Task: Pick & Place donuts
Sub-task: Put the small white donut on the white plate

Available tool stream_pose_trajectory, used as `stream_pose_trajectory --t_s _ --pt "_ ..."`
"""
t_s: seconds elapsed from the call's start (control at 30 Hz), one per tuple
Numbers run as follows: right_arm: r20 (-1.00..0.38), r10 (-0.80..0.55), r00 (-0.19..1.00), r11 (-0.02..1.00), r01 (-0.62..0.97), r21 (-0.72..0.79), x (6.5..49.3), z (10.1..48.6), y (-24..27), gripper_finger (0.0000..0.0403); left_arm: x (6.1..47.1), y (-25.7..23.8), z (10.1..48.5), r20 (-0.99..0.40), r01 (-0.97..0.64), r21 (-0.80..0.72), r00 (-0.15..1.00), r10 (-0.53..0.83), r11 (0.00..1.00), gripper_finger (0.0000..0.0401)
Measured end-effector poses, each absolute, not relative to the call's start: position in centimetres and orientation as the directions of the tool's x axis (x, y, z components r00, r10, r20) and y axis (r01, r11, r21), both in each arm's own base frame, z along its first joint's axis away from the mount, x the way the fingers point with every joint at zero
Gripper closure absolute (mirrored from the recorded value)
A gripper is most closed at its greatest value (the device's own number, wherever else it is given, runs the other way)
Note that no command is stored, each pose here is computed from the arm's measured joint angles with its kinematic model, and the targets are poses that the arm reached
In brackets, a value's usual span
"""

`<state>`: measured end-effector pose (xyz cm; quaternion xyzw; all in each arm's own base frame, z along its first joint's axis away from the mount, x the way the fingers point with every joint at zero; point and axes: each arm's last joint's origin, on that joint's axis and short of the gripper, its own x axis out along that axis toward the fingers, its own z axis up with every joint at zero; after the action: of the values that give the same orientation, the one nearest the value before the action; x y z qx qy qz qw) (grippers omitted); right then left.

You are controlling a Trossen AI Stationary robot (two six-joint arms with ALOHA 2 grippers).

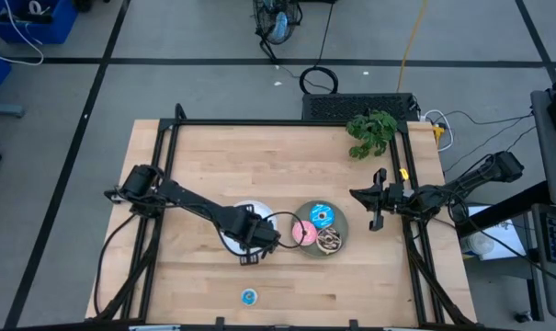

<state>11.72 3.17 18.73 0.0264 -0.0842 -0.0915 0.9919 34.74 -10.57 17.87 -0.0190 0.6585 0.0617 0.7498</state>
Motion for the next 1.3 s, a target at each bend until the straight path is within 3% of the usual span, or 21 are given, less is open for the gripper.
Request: stream_pose_trajectory --t_s 0.33,0.53,0.67,0.9,1.07,1.3 --pt "0.162 -0.186 0.969 0.982 0.177 0.068 11.7 18.7 3.2 0.0403 34.7 -11.0 17.9 -0.987 -0.088 0.068 0.14 0.08 0.994 0.0131" --pt "0.162 -0.186 0.969 0.982 0.177 0.068 11.7 18.7 3.2 0.0403 34.6 -10.9 17.9 -0.986 -0.079 0.088 0.132 0.098 0.993 0.0068" --pt "0.162 -0.186 0.969 0.982 0.177 0.068 11.7 18.7 3.2 0.0403 34.6 -11.3 17.9 -0.978 -0.031 0.129 0.158 0.133 0.991 0.0107" --pt "0.162 -0.186 0.969 0.982 0.177 0.068 11.7 18.7 3.2 0.0403 35.0 -12.1 18.0 -0.968 -0.052 0.107 0.223 0.116 0.993 0.0278" --pt "0.162 -0.186 0.969 0.982 0.177 0.068 11.7 18.7 3.2 0.0403 34.6 -12.4 18.0 -0.973 0.008 0.117 0.2 0.113 0.993 0.0291" --pt "0.162 -0.184 0.969 0.982 0.176 0.067 11.7 18.7 3.2 0.0403 34.6 -12.5 18.0 -0.971 -0.056 0.109 0.207 0.118 0.992 0.0326"
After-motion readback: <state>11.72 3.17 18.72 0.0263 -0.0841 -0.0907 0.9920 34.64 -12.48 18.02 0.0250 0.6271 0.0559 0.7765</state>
